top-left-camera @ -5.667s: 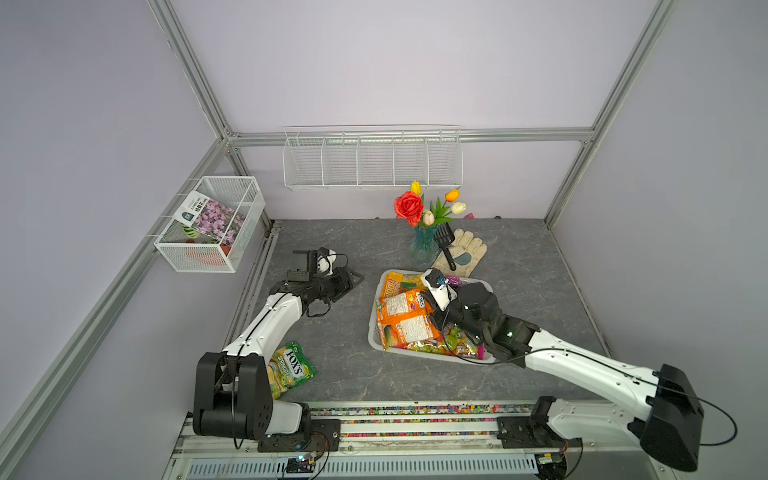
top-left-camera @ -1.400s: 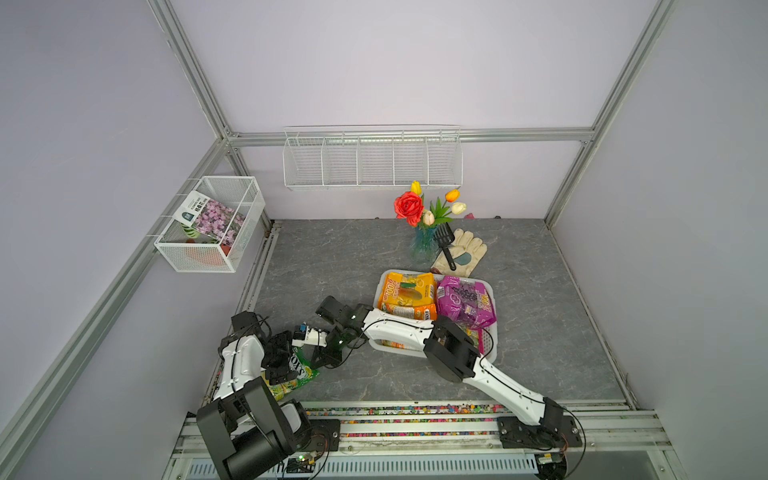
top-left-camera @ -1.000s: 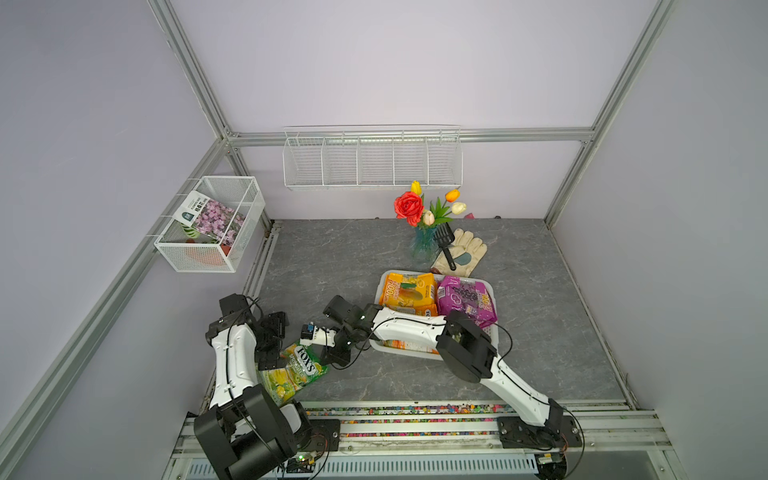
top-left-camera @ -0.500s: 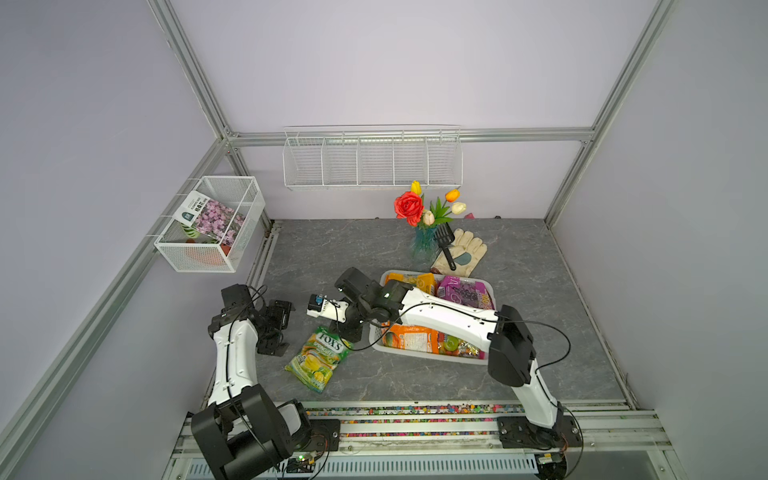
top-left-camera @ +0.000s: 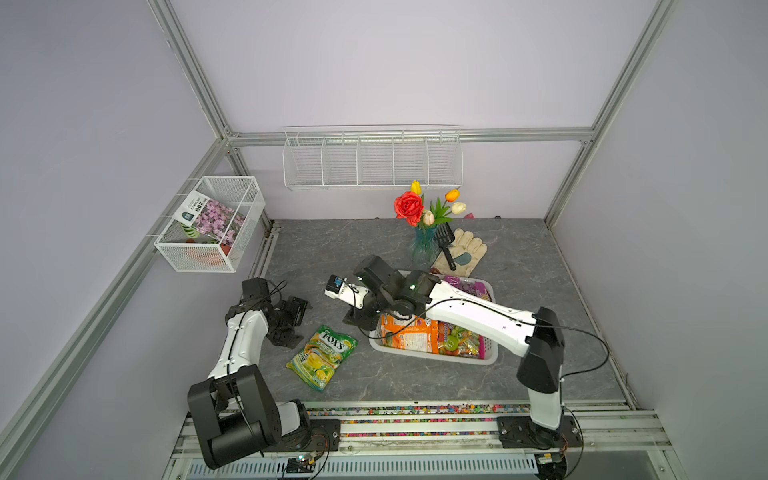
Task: Put the candies in the basket
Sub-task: Pick up the candy at the center of the board.
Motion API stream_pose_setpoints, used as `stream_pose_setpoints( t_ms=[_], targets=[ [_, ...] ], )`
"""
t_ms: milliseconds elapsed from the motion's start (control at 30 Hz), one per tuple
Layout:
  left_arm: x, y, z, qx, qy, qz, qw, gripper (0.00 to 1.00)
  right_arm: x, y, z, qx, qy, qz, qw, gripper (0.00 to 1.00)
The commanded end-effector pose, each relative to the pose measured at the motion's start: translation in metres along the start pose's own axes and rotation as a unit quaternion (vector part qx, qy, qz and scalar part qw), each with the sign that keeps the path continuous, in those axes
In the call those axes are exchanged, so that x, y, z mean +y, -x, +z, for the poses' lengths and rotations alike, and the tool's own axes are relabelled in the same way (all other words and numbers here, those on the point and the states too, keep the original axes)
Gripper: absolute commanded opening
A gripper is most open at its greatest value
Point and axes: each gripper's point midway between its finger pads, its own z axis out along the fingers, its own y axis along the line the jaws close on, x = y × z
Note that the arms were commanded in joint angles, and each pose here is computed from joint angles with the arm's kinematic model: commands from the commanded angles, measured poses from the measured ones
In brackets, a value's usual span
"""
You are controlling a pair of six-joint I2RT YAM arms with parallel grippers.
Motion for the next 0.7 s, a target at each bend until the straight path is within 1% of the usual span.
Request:
stream_pose_setpoints(
  t_ms=[0, 33, 100, 233, 300, 367, 400, 500, 567, 667],
  targets=[
    [0.058, 0.006, -0.002, -0.02, 0.072, -0.127, 0.989, 0.91, -0.008, -0.009, 0.034, 0.053, -0.03, 0.104, 0.993, 0.52],
    [0.064, 0.008, -0.004, -0.028, 0.079, -0.139, 0.987, 0.91, -0.011, -0.012, 0.043, 0.07, -0.033, 0.124, 0.989, 0.52],
    [0.073, 0.015, -0.013, -0.058, 0.101, -0.144, 0.983, 0.93, -0.013, -0.023, 0.061, 0.102, -0.024, 0.156, 0.982, 0.57],
    [0.083, 0.026, -0.035, -0.108, 0.13, -0.141, 0.975, 0.94, -0.013, -0.046, 0.09, 0.139, -0.015, 0.189, 0.972, 0.63],
    [0.087, 0.026, -0.042, -0.12, 0.137, -0.134, 0.974, 0.9, -0.016, -0.054, 0.098, 0.148, -0.017, 0.206, 0.967, 0.66],
    [0.099, 0.024, -0.042, -0.128, 0.153, -0.141, 0.97, 0.89, -0.019, -0.061, 0.104, 0.155, -0.019, 0.218, 0.963, 0.69],
    [0.105, 0.02, -0.038, -0.121, 0.159, -0.148, 0.969, 0.88, -0.02, -0.064, 0.107, 0.159, -0.015, 0.228, 0.961, 0.69],
    [0.112, 0.007, -0.022, -0.084, 0.155, -0.159, 0.972, 0.87, -0.023, -0.073, 0.115, 0.169, 0.004, 0.257, 0.952, 0.69],
    [0.115, 0.001, -0.016, -0.064, 0.154, -0.167, 0.972, 0.83, -0.023, -0.078, 0.12, 0.176, 0.013, 0.268, 0.947, 0.68],
    [0.118, -0.009, -0.007, -0.036, 0.152, -0.183, 0.971, 0.8, -0.021, -0.087, 0.126, 0.189, 0.026, 0.277, 0.942, 0.66]
  ],
)
